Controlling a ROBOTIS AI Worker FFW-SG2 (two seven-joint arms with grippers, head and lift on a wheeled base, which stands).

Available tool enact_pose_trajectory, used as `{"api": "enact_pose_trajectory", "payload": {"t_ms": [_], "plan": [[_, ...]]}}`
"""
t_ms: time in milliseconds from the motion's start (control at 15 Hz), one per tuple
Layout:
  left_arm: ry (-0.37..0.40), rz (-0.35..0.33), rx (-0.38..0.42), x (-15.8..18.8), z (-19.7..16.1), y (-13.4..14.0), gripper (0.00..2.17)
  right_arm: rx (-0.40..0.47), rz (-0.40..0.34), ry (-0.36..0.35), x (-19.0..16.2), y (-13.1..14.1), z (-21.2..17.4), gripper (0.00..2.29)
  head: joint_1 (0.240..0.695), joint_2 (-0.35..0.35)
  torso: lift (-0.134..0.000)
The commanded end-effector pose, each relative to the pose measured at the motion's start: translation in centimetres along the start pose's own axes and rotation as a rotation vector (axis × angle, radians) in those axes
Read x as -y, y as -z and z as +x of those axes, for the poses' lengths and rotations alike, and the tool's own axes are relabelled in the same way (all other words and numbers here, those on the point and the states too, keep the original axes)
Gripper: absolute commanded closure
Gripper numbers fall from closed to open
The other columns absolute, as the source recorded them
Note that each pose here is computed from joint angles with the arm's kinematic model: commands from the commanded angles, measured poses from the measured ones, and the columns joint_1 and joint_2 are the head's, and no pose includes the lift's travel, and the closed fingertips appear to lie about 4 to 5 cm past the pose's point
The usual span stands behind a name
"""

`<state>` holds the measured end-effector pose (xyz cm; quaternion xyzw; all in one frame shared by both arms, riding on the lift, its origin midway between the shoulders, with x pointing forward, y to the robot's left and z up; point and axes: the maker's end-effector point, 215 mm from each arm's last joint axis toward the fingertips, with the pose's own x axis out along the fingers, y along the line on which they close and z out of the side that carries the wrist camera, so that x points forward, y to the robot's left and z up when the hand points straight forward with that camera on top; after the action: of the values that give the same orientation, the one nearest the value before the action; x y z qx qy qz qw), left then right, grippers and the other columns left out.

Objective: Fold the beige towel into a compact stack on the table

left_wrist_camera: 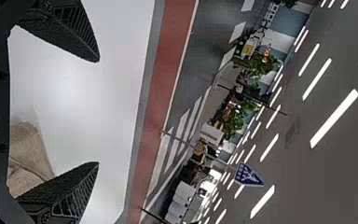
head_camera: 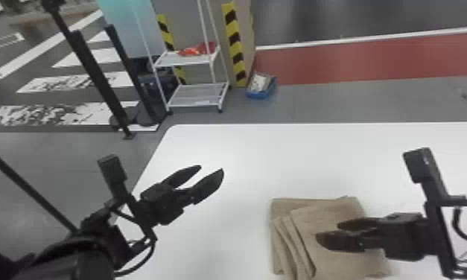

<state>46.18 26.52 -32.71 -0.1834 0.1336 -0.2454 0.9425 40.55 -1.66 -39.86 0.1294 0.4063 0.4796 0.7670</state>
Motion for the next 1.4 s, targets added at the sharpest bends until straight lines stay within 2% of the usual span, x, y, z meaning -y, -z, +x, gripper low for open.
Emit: {"api": "enact_pose_trajectory", "payload": {"t_ms": [0, 133, 267, 400, 533, 733, 1133, 1267, 1333], "plan": [[0.001, 0.003, -0.001, 0.1, 0.2, 0.0, 0.09, 0.008, 0.023, -0.123, -3.0, 0.5, 1.5, 0.2, 0.695, 0.307, -0.124], [-0.002, 0.006, 0.002, 0.0, 0.0, -0.2, 0.09, -0.014, 0.037, -0.25, -6.1, 1.9, 3.4, 0.2, 0.695, 0.332, -0.124], [-0.009, 0.003, -0.001, -0.3, -0.2, 0.0, 0.09, -0.045, 0.045, -0.297, -7.3, 3.2, 4.8, 0.2, 0.695, 0.35, -0.124], [-0.01, -0.001, -0.005, -0.4, -0.2, 0.2, 0.09, -0.083, 0.038, -0.283, -6.4, 4.6, 6.4, 0.2, 0.695, 0.35, -0.124], [-0.01, -0.001, -0.006, -0.4, -0.2, 0.3, 0.09, -0.099, 0.048, -0.262, -5.7, 5.1, 6.4, 0.2, 0.695, 0.35, -0.124], [-0.015, -0.002, -0.008, -0.9, -0.3, 0.4, 0.09, -0.102, 0.125, -0.252, -6.0, 5.5, 4.7, 0.2, 0.695, 0.35, -0.124], [-0.012, -0.01, -0.011, -0.9, -0.1, 0.7, 0.09, -0.042, 0.219, -0.216, -5.4, 3.3, 0.3, 0.2, 0.695, 0.35, -0.124], [-0.013, -0.009, -0.012, -0.9, -0.1, 0.7, 0.09, 0.005, 0.208, -0.22, -5.4, 2.0, -1.3, 0.2, 0.695, 0.35, -0.124], [-0.013, -0.009, -0.012, -0.9, 0.0, 0.7, 0.09, 0.036, 0.175, -0.217, -5.7, 0.8, -2.4, 0.2, 0.695, 0.35, -0.124]]}}
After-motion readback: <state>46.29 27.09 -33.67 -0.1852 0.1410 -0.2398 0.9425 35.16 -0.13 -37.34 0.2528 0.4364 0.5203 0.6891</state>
